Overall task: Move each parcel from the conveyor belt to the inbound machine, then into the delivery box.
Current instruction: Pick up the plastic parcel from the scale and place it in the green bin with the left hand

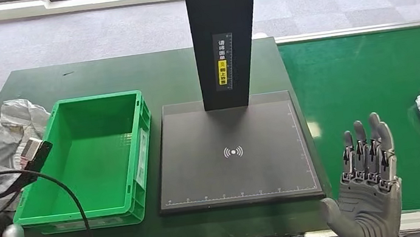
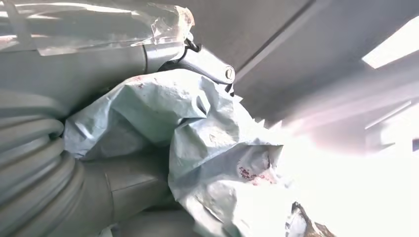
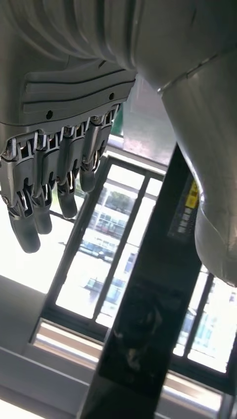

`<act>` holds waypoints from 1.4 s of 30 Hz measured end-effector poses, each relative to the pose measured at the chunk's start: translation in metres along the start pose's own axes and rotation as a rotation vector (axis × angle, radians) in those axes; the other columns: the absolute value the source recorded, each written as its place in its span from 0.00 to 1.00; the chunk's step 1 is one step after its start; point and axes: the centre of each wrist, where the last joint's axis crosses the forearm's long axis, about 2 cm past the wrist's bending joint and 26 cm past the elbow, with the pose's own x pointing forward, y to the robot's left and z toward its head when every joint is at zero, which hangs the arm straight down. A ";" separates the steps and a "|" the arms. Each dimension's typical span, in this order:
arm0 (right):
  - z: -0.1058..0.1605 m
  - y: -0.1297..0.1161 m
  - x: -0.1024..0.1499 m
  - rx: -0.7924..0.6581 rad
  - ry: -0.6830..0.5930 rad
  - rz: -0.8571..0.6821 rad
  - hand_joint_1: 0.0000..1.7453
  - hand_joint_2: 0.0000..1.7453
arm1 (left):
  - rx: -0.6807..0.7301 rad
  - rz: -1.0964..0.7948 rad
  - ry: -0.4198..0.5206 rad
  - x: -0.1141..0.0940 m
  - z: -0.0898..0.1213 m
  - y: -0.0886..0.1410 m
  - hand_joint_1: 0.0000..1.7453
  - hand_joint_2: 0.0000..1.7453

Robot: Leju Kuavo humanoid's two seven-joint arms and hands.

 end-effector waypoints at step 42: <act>0.033 -0.007 -0.006 0.081 0.015 -0.006 0.00 1.00 | -0.472 0.059 -0.310 -0.015 0.073 -0.063 1.00 1.00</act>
